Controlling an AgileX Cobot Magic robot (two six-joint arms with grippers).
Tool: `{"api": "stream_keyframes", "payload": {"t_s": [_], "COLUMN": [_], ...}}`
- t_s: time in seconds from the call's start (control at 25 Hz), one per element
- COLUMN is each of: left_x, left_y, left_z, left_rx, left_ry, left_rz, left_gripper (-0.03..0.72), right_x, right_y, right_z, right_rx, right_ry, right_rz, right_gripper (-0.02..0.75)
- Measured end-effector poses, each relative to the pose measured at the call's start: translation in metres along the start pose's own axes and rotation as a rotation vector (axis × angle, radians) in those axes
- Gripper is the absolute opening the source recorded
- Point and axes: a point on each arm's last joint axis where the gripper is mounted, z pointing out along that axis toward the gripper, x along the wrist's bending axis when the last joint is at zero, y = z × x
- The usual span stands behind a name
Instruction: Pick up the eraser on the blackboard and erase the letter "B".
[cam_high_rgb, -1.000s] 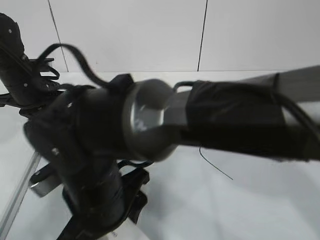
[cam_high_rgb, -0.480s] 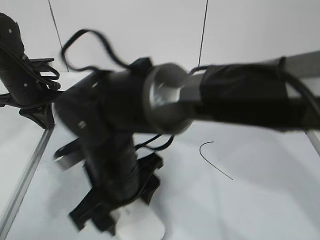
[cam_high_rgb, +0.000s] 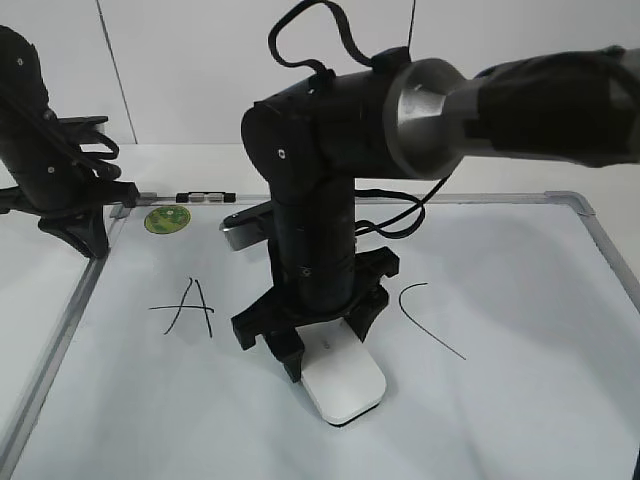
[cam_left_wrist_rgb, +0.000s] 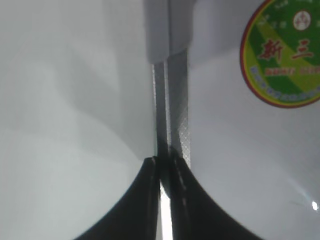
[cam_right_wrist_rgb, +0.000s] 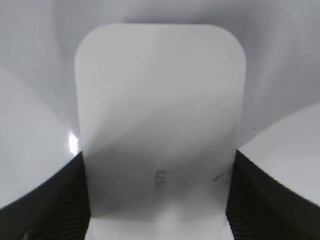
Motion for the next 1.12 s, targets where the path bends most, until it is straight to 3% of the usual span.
{"api": "stream_keyframes", "payload": {"t_s": [0.28,0.64,1.12], "left_x": [0.0,0.0,0.0], "left_y": [-0.001,-0.001,-0.001], "left_z": [0.0,0.0,0.0], "left_rx": [0.006,0.006,0.012], "left_ry": [0.001,0.002,0.004], "left_rz": [0.0,0.001,0.002], "left_gripper": [0.016,0.016,0.016], "right_x": [-0.005,-0.026,-0.125], "right_y": [0.006,-0.01,-0.037], "right_z": [-0.013,-0.088,-0.136], "right_rx": [-0.045,-0.237,-0.336], "right_ry": [0.002,-0.013,0.017], "right_rz": [0.011,0.058,0.316], "right_gripper": [0.55,0.55,0.55]}}
